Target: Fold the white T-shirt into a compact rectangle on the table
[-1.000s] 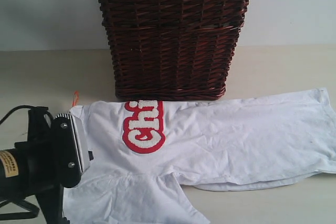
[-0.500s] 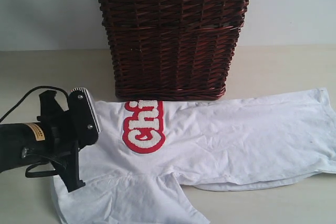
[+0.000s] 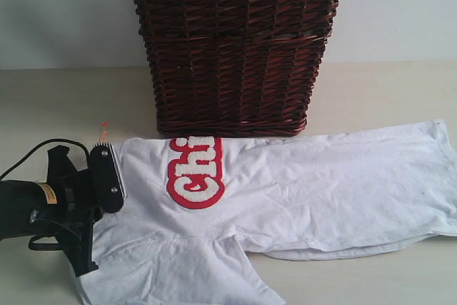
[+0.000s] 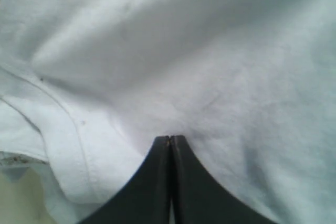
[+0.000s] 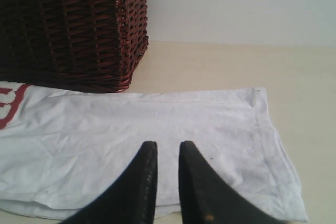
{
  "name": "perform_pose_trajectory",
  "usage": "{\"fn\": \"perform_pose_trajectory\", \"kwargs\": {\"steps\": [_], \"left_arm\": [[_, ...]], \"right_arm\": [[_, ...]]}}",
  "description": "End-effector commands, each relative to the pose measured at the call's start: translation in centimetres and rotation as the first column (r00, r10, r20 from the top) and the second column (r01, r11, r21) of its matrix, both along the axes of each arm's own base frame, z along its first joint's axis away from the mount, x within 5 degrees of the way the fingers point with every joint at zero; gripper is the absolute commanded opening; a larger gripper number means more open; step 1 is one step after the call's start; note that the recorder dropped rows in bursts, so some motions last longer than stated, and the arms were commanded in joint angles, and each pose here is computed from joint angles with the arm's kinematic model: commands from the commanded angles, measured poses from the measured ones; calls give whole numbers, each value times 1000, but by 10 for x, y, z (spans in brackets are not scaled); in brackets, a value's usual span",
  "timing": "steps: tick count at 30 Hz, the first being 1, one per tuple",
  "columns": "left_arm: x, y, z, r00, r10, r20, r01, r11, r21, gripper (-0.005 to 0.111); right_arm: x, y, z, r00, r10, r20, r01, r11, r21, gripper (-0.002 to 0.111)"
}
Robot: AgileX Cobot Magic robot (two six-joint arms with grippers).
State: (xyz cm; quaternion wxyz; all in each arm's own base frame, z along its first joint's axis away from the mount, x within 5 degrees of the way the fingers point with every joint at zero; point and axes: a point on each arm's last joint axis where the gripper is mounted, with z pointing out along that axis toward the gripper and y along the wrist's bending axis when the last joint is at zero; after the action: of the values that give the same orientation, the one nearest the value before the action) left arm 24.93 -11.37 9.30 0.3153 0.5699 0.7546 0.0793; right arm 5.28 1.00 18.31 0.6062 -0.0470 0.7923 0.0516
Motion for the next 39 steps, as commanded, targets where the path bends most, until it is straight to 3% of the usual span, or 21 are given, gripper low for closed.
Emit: {"fn": "perform_pose_trajectory", "kwargs": {"steps": [1,9,14,20,24,30,33,35,39], "left_arm": [[3,1,-2,1000,3,13,-3,1000,-3,0],[4,13,-17,981,183,-70,-185,982,-29,0],[12,36,-21,944,316,-89,-321,947,-37,0],[14,48,-17,952,296,-77,-297,955,-6,0],[16,48,1,945,326,-35,-328,943,-58,0],[7,49,51,909,414,-45,-414,888,-199,0],[-6,48,63,909,397,-127,-415,889,-191,0],[-18,47,60,904,358,-236,-394,910,-131,0],[-42,43,45,893,174,-415,-209,977,-40,0]], "right_arm": [[0,0,-1,1000,-3,12,3,1000,-3,16],[0,0,-1,1000,-3,12,3,1000,-3,16],[0,0,-1,1000,-3,12,3,1000,-3,16],[0,0,-1,1000,-3,12,3,1000,-3,16],[0,0,-1,1000,-3,12,3,1000,-3,16],[0,0,-1,1000,-3,12,3,1000,-5,16],[0,0,-1,1000,-3,12,3,1000,-5,16],[0,0,-1,1000,-3,12,3,1000,-5,16],[0,0,-1,1000,-3,12,3,1000,-5,16]]}}
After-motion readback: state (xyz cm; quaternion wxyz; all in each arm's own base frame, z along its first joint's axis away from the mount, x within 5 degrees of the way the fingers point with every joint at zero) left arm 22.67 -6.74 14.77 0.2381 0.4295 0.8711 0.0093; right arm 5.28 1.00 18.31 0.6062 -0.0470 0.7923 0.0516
